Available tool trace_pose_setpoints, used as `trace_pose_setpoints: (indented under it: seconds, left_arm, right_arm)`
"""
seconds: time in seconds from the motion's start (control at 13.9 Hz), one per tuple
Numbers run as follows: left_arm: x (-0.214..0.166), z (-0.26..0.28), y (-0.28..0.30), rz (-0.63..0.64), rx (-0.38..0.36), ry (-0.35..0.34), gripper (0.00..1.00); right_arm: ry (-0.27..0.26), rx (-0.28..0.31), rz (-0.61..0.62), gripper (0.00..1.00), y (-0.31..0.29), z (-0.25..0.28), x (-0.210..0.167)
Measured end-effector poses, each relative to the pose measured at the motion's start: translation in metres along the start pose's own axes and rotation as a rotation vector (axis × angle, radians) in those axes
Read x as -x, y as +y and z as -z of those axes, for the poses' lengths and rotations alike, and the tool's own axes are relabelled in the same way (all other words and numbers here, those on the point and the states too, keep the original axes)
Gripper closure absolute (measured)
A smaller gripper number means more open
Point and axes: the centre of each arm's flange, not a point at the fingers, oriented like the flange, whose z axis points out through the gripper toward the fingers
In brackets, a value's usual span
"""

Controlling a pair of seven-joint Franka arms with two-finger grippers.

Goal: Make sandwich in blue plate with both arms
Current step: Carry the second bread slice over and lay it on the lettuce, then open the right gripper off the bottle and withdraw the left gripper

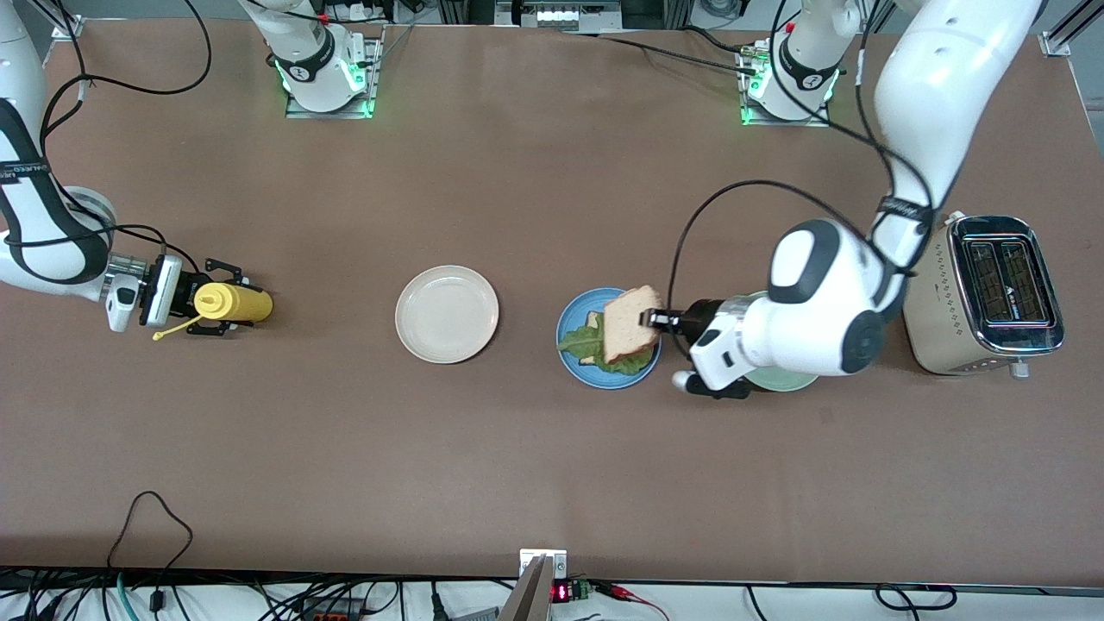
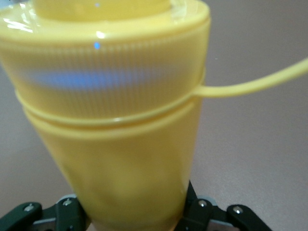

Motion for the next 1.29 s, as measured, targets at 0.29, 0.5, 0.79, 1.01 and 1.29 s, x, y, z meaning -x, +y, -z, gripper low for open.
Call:
trace_pose_setpoints:
  seconds: [0.29, 0.5, 0.79, 1.01, 1.29]
  left_arm:
    - [-0.008, -0.044, -0.005, 0.030, 0.040, 0.026, 0.90]
    - [-0.009, -0.060, -0.015, 0.049, 0.039, 0.024, 0.90]
    - [-0.005, -0.075, -0.027, 0.068, 0.031, 0.009, 0.90]
    - [-0.005, -0.078, -0.043, 0.091, 0.027, 0.002, 0.77]
    - [-0.018, -0.057, -0.084, 0.123, 0.045, 0.027, 0.37]
  right_arm:
    - [0.008, -0.001, -0.007, 0.27, 0.000, -0.002, 0.002]
    - [0.012, -0.005, -0.013, 0.04, 0.000, -0.005, 0.006]
    - [0.012, -0.003, -0.015, 0.00, 0.000, -0.004, 0.007]
    - [0.014, 0.003, -0.021, 0.00, -0.001, -0.001, 0.010]
    - [0.028, 0.010, -0.038, 0.00, -0.003, 0.009, 0.020]
